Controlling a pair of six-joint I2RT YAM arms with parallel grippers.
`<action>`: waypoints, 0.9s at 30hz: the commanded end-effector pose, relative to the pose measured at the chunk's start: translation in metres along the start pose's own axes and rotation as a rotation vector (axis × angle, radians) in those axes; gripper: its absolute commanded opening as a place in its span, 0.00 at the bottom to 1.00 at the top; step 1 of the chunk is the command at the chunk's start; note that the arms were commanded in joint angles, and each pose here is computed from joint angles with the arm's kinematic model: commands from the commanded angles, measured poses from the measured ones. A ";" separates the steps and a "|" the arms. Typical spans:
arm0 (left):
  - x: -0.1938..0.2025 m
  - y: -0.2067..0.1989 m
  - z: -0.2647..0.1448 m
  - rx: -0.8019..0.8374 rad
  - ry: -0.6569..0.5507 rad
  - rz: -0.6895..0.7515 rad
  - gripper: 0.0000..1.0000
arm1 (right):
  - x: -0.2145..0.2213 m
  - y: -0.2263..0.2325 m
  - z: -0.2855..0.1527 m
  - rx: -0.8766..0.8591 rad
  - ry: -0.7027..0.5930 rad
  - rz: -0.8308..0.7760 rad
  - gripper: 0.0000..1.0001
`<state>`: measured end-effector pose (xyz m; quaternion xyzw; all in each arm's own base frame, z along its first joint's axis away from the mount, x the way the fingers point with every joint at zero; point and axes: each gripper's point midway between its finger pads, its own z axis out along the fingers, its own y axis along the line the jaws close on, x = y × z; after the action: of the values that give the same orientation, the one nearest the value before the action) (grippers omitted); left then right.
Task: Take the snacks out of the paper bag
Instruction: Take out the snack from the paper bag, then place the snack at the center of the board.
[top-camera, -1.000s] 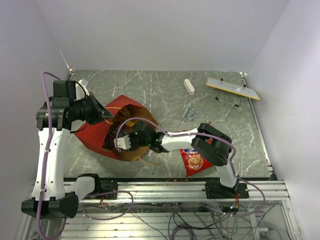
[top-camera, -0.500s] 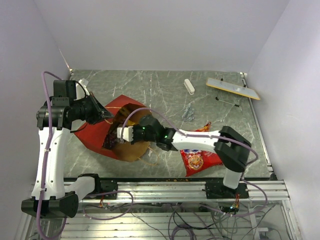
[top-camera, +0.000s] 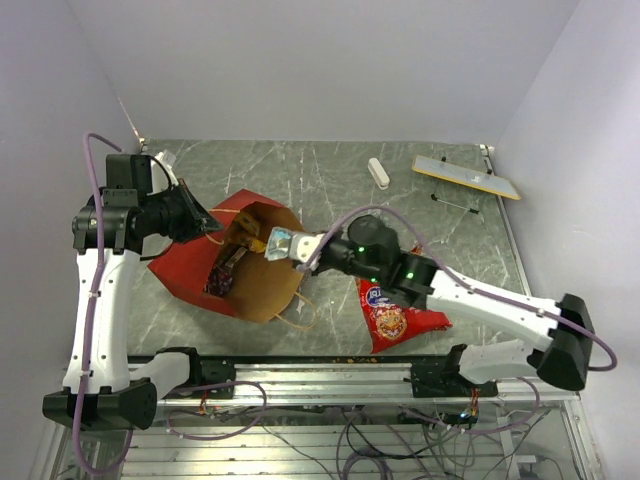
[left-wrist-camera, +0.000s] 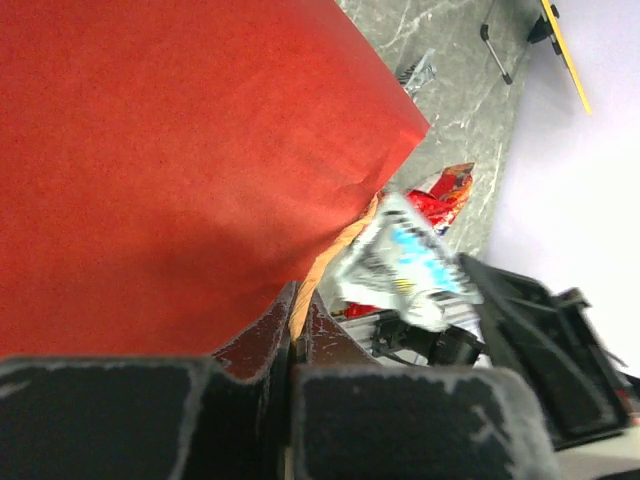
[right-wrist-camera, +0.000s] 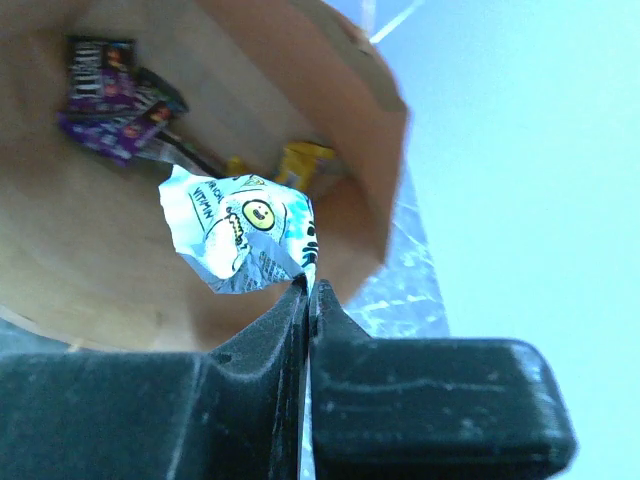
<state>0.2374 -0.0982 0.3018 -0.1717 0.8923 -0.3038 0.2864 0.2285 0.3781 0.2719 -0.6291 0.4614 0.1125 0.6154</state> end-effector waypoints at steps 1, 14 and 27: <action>-0.012 0.001 -0.004 -0.023 -0.046 0.070 0.07 | 0.022 -0.034 -0.036 0.108 0.085 0.033 0.00; -0.013 0.005 -0.002 -0.048 -0.026 0.104 0.07 | 0.163 -0.094 -0.089 0.535 0.466 0.329 0.00; -0.008 -0.004 -0.002 0.005 -0.006 0.092 0.07 | 0.265 -0.076 -0.014 0.402 0.643 0.374 0.00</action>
<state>0.2454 -0.0918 0.2978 -0.1449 0.9029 -0.2795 0.2927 0.4021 0.2209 0.1320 -0.4059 0.7607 -0.0721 0.5015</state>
